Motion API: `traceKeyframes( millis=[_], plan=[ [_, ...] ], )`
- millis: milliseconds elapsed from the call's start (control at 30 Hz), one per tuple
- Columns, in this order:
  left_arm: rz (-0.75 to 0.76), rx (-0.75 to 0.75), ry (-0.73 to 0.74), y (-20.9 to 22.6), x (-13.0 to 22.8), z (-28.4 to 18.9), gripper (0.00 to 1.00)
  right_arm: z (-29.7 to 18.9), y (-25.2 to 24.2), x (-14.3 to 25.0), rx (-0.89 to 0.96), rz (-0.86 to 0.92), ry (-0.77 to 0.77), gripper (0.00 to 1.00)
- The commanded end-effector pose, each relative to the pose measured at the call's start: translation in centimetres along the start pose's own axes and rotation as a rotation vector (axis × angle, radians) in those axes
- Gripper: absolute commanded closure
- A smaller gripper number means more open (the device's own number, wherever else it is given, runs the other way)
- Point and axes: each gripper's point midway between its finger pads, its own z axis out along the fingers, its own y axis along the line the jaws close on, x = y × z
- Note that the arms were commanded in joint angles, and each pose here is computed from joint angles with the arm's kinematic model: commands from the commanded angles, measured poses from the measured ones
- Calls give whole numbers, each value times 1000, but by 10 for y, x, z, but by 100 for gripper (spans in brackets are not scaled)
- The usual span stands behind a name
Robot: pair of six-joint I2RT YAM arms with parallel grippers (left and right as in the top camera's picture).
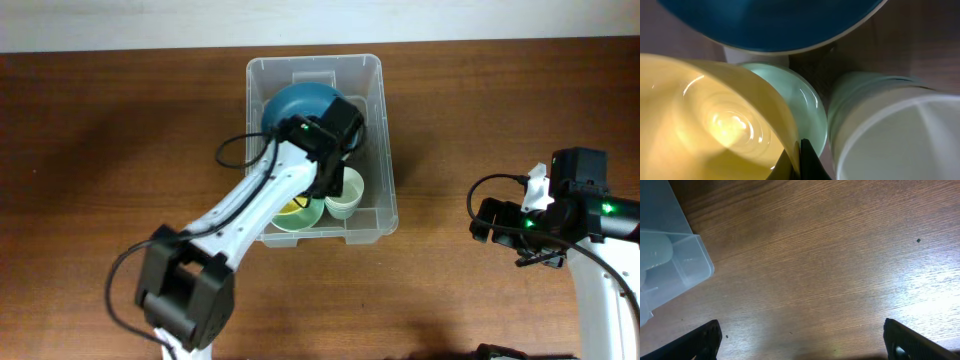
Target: Pack container
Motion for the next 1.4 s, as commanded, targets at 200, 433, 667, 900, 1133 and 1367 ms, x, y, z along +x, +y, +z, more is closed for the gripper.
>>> traceKeyframes(
  millis=[200,433,667,900,1133,1367],
  plan=[
    [20,-14,28,4,-4,0,61,1,2,2,-2,-14,5,1],
    [-101,-115,-215,76,-53,-104,51,1,3,-7,-10,-7,-32,1],
    [-245,-56,-443,159,-84,-171,50,-13,40,-47,-45,-110,-212,1],
    [-295,-2,-482,212,-101,-164,50,-21,94,-98,-23,-279,-445,1],
    [-412,-43,-420,267,-91,-117,0,-2,121,-151,-48,-312,-575,1],
    [-413,-63,-395,278,-83,-109,0,-4,123,-154,-53,-312,-591,1]
  ],
)
